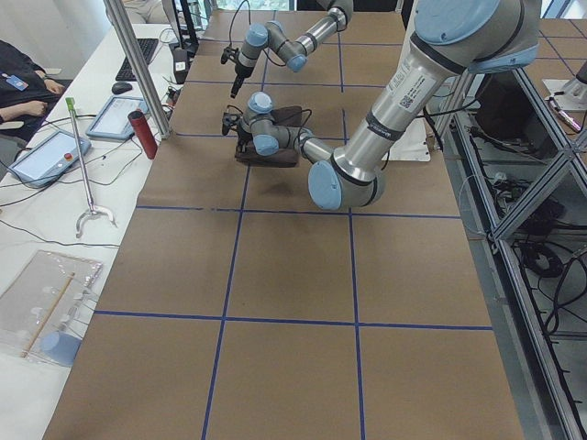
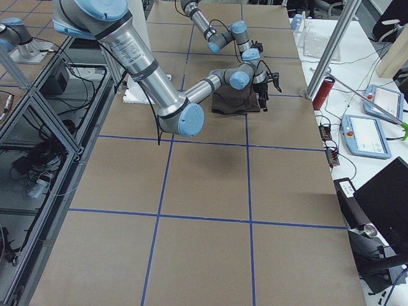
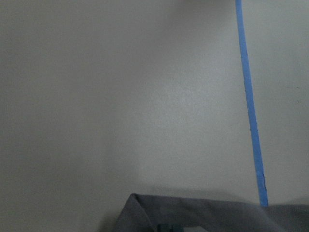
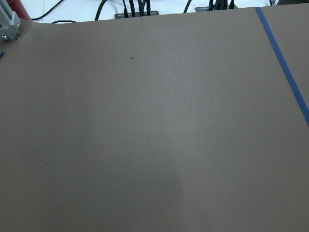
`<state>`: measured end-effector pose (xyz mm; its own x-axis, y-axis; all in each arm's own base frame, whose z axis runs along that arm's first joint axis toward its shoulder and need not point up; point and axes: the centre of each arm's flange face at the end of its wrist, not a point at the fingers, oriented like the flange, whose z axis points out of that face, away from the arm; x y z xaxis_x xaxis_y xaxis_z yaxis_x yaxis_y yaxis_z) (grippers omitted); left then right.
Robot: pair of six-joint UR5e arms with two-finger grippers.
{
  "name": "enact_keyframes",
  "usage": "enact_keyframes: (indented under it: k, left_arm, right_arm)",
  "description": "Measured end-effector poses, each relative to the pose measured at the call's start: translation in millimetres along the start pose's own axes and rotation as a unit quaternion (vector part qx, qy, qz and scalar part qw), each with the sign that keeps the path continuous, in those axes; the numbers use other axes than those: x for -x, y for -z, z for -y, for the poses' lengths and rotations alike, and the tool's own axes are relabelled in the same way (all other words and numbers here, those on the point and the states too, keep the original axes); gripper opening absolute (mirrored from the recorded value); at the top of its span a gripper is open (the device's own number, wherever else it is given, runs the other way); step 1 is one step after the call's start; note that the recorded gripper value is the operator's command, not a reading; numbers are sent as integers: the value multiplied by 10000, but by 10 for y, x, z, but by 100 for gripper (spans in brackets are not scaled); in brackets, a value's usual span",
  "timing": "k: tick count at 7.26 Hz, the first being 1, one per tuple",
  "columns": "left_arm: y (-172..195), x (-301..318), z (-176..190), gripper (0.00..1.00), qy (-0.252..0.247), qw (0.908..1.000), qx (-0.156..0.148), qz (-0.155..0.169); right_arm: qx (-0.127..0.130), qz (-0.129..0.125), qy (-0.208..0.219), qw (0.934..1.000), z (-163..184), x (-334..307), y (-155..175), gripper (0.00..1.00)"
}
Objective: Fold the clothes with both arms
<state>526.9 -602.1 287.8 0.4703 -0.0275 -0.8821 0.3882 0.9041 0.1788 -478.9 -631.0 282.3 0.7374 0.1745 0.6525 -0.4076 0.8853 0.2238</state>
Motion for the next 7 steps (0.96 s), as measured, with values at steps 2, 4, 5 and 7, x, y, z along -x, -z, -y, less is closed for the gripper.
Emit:
enact_keyframes:
  k: [2,4,5,7]
  left_arm:
    - [-8,228,127,99,-82,9998,-63,139]
    - [-6,278,132,100,-140,9998,-56,161]
    - [43,262,164,100,-155,9998,-13,141]
    - [425,388,393,100,-613,9977,204,185]
  right_arm:
    - [2,2,7,10000,-7,2,0,100]
    - [31,6,22,10000,-15,5,-2,100]
    - [151,63,29,9999,-5,3,17,100]
    - [643,302,194,9973,220,-190,119,100]
